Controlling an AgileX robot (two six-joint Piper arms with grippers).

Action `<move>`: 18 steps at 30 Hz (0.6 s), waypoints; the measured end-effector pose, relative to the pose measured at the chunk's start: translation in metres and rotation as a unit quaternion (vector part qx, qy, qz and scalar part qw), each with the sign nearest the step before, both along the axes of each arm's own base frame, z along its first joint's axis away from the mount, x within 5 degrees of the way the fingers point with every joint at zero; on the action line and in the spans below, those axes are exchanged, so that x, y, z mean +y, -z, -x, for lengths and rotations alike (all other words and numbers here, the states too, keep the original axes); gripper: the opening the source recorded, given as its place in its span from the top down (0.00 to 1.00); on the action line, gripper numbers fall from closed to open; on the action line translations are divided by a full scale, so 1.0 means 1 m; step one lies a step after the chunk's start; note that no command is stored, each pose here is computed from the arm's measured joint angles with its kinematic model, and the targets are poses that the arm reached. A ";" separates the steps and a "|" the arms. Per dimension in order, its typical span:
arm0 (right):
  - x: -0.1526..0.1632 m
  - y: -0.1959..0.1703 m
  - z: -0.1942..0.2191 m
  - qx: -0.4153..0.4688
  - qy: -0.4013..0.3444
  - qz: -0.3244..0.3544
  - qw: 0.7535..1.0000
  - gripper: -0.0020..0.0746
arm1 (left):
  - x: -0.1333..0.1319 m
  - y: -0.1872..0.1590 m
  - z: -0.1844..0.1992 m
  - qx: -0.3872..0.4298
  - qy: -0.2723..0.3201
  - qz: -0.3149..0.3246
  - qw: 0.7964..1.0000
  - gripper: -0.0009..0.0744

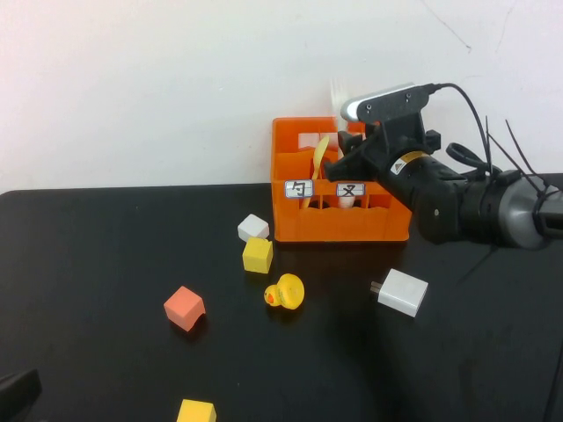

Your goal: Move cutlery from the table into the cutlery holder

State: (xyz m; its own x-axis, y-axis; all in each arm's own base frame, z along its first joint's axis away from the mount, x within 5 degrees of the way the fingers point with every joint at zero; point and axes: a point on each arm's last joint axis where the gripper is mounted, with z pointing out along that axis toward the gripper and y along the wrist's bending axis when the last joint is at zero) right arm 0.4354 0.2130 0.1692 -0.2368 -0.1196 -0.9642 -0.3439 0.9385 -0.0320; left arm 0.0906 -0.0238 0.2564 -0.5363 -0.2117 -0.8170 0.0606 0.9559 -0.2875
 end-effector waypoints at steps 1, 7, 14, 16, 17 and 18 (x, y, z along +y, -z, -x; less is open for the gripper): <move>0.000 0.000 0.000 0.001 0.001 -0.002 1.000 0.52 | 0.000 0.000 0.000 0.000 0.000 0.000 1.000 0.99; -0.001 -0.009 0.001 -0.003 0.003 -0.014 1.000 0.52 | 0.000 0.000 0.000 -0.001 0.000 -0.004 1.000 0.99; -0.007 -0.091 0.021 -0.047 -0.019 -0.019 0.999 0.86 | 0.000 -0.001 0.000 -0.009 0.002 -0.001 1.000 0.99; -0.011 -0.121 0.033 -0.063 -0.033 -0.010 0.997 0.93 | 0.000 -0.003 0.001 -0.017 0.002 0.004 1.000 0.99; -0.013 -0.135 0.039 -0.069 -0.042 0.000 0.997 0.94 | 0.000 -0.004 0.002 -0.021 0.003 0.007 1.000 0.99; -0.016 -0.148 0.046 -0.076 -0.051 0.012 0.996 0.96 | 0.001 -0.005 0.003 -0.027 0.003 0.009 1.000 0.99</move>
State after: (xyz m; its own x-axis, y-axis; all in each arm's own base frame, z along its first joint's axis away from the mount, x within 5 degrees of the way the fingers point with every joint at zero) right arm 0.3892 0.1973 0.3167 -0.0737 -0.1584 -0.9846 -0.4271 0.8972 -0.1124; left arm 0.0875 -0.0229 0.2613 -0.4927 -0.2234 -0.8410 0.0815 0.9504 -0.3002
